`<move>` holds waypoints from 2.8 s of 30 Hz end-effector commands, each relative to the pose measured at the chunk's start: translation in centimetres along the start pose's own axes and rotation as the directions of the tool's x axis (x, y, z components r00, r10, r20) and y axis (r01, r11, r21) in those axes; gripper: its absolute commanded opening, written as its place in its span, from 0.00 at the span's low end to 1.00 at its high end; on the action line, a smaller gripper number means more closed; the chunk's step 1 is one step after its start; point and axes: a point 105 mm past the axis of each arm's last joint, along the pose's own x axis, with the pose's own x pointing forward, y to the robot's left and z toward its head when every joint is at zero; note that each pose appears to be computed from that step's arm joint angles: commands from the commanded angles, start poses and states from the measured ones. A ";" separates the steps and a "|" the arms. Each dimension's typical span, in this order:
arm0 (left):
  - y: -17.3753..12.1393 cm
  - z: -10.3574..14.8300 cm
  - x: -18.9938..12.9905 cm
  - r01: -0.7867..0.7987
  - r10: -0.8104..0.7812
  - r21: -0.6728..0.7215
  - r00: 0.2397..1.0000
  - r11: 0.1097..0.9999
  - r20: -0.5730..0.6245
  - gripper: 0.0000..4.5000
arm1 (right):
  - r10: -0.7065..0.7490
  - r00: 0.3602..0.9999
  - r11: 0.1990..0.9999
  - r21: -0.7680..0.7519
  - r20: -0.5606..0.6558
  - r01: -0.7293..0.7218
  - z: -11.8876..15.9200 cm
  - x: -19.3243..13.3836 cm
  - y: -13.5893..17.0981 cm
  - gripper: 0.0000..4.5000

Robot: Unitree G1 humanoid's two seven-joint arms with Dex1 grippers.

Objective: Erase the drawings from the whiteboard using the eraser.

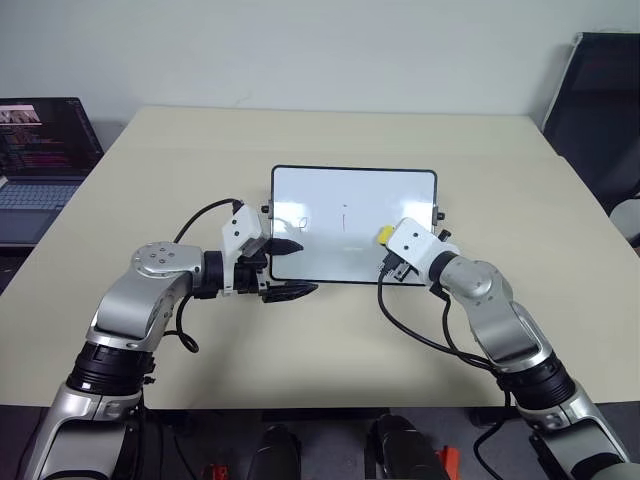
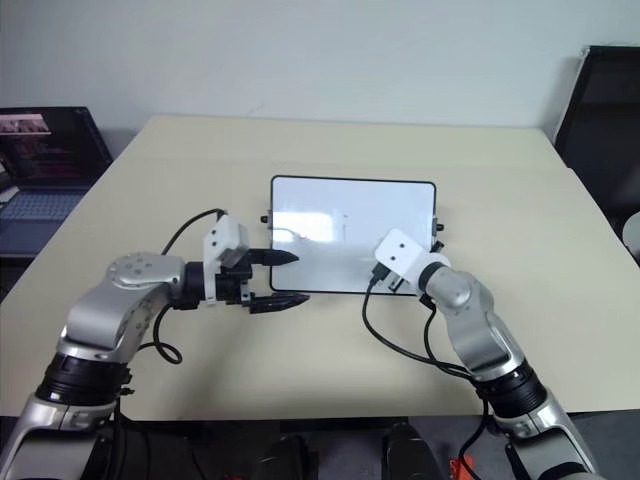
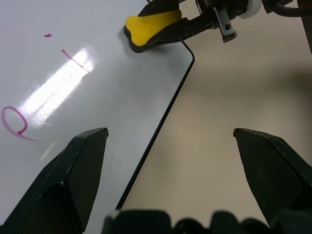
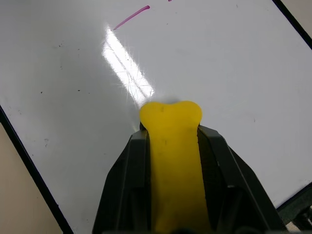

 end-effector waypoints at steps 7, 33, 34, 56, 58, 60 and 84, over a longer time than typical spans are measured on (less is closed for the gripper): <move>1.4 1.6 -3.0 -0.178 0.181 -0.038 0.977 0.983 0.111 1.00 | -0.032 0.950 0.967 0.249 0.309 -0.049 5.3 -4.2 -2.2 0.22; 0.9 1.3 -4.6 -0.275 0.278 -0.049 0.959 0.960 0.060 1.00 | 0.108 0.935 0.994 -0.020 0.339 -0.107 8.0 1.7 0.0 0.22; 1.0 1.3 -4.6 -0.273 0.276 -0.049 0.959 0.961 0.059 1.00 | 0.086 0.937 0.996 -0.022 0.338 -0.084 8.3 2.4 -0.4 0.22; 0.5 0.8 -3.8 -0.219 0.220 -0.031 0.974 0.975 0.059 1.00 | 0.182 0.981 0.970 -0.172 0.062 -0.170 2.5 4.2 1.1 0.22; 0.5 0.7 -3.8 -0.216 0.217 -0.032 0.974 0.976 0.057 1.00 | 0.001 0.990 0.969 -0.245 0.140 0.033 4.2 4.7 -1.6 0.22; 0.5 0.6 -3.8 -0.215 0.217 -0.034 0.975 0.976 0.056 1.00 | -0.103 0.971 0.959 -0.237 0.216 0.155 5.8 4.8 -3.2 0.22; 2.0 -1.0 -5.9 -0.279 0.280 -0.032 0.959 0.960 0.037 1.00 | 0.086 0.949 0.929 0.321 0.304 -0.187 6.5 0.5 -0.1 0.22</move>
